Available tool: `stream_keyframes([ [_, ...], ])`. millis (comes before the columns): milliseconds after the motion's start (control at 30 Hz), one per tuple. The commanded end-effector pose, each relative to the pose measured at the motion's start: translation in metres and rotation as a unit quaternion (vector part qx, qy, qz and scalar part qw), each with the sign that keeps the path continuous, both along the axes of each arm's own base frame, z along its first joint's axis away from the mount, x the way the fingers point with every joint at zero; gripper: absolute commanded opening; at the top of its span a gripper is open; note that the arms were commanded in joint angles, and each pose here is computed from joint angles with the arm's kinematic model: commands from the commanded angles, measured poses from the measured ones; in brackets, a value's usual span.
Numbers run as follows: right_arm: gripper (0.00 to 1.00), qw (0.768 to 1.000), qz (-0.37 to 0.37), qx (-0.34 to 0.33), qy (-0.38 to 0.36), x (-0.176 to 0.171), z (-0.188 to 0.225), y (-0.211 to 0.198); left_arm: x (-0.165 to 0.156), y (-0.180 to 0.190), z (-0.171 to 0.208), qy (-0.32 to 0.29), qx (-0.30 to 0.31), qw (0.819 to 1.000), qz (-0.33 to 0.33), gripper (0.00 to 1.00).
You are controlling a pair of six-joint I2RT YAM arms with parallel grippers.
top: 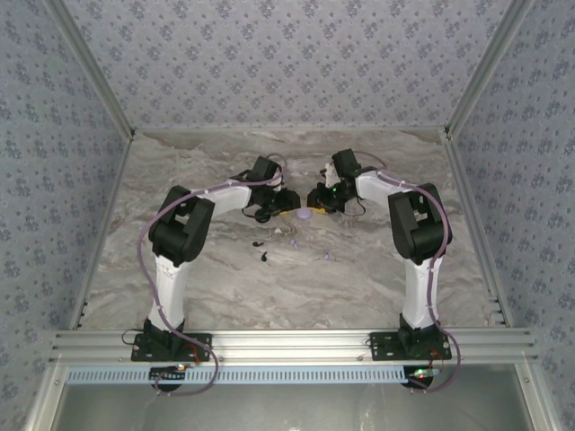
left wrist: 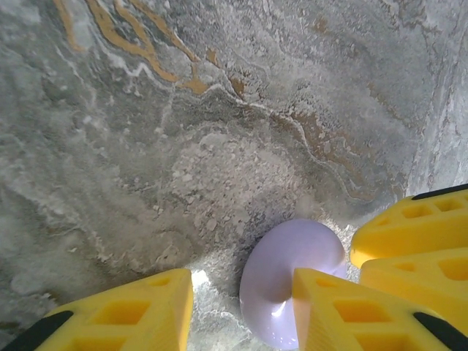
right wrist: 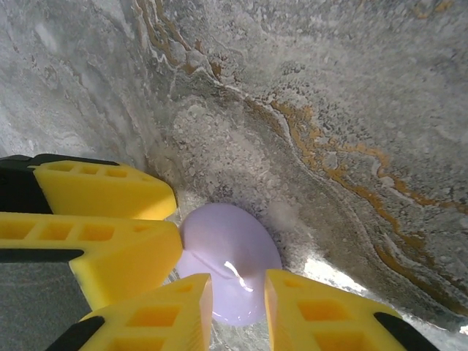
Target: Insert wireless bluetooth earbuds into charging case
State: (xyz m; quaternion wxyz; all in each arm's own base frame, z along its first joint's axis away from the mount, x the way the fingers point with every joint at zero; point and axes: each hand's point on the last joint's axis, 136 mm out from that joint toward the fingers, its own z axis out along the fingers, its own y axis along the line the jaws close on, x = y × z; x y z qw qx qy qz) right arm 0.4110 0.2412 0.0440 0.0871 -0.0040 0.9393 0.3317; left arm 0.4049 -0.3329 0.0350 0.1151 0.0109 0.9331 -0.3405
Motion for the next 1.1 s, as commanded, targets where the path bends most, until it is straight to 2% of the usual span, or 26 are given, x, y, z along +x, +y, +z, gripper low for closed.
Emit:
stream_keyframes([
  [0,0.25,1.000,0.000,0.002,0.027,-0.009,-0.013,0.001,-0.004,-0.011,-0.003,0.013,-0.010,1.000,-0.013,0.40],
  [333,0.22,0.999,-0.003,-0.010,0.037,-0.011,-0.025,-0.003,-0.011,-0.017,-0.006,0.024,-0.021,0.999,-0.018,0.41],
  [533,0.19,0.999,-0.005,-0.015,0.042,-0.013,-0.031,-0.005,-0.016,-0.020,-0.002,0.030,-0.038,0.999,-0.017,0.46],
  [667,0.19,0.999,-0.002,-0.012,0.043,-0.014,-0.033,-0.004,-0.017,-0.024,-0.003,0.037,-0.056,0.998,-0.017,0.46],
  [933,0.19,0.999,0.007,-0.001,0.041,-0.015,-0.031,0.000,-0.018,-0.025,-0.006,0.045,-0.064,0.997,-0.013,0.44],
  [1067,0.19,0.999,0.010,0.005,0.040,-0.015,-0.029,0.002,-0.018,-0.027,-0.008,0.051,-0.072,0.996,-0.009,0.39],
])
